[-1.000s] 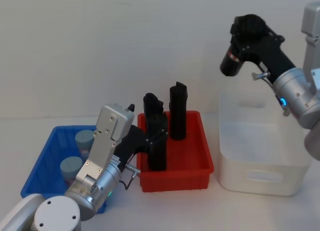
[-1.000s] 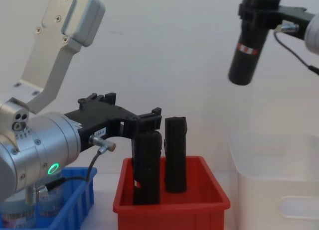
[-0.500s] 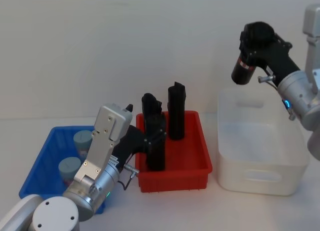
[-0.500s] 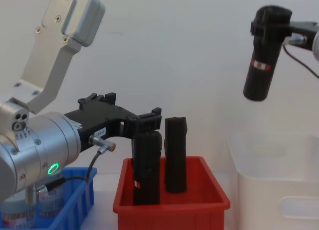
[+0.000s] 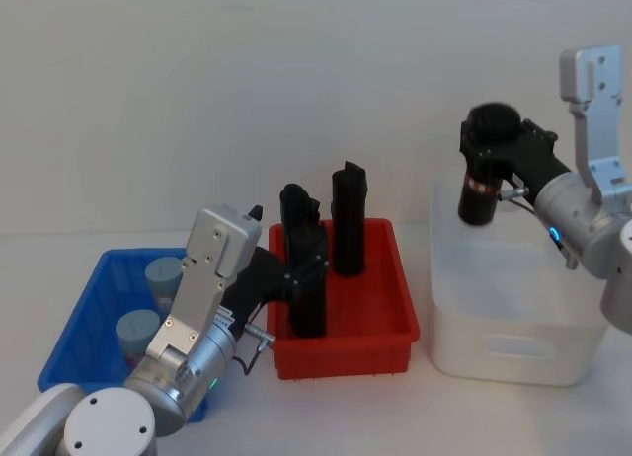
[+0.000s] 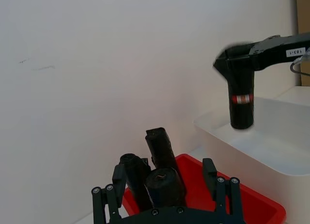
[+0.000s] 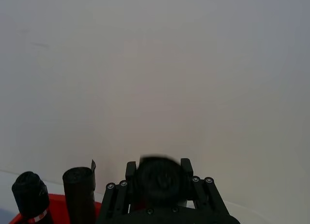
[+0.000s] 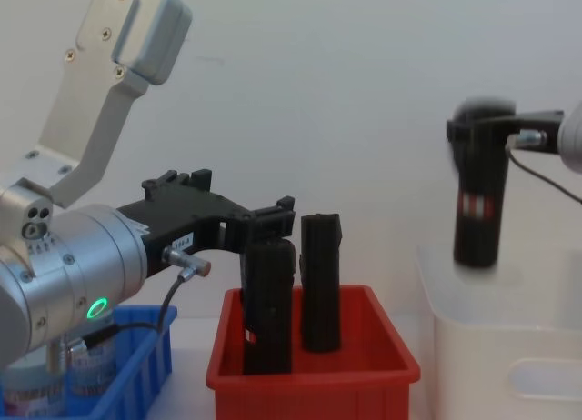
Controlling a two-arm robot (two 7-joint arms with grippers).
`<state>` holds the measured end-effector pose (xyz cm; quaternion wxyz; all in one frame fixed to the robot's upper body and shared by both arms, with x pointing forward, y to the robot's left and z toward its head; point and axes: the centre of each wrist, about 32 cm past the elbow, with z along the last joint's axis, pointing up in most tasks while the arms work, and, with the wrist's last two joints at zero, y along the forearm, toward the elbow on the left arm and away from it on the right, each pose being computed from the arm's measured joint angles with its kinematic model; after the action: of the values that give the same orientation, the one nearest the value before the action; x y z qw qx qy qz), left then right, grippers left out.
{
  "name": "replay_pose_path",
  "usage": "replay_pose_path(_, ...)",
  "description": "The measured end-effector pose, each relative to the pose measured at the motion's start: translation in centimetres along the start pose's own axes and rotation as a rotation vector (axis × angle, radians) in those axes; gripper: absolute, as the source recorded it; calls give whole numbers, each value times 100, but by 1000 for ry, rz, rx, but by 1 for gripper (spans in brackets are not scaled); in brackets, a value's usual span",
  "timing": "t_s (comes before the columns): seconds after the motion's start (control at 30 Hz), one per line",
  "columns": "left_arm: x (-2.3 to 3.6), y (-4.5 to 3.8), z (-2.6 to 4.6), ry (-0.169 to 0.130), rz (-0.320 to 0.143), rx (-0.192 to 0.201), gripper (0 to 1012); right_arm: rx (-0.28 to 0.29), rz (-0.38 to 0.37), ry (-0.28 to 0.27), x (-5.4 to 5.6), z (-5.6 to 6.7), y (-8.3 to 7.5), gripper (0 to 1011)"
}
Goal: Pick the cotton swabs from the blue box and place them into the white box.
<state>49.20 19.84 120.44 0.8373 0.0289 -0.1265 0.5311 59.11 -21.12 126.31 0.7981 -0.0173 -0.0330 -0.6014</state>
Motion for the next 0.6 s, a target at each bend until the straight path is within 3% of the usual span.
replay_pose_path(0.37, 0, 0, 0, 0, 0, 0, 1000, -85, 2, -11, 1, -97, 26, 864)
replay_pose_path(0.6, 14, 27, 8, -5, 6, 7, 1000, -107, 3, -14, 1, -121, 32, 1001)
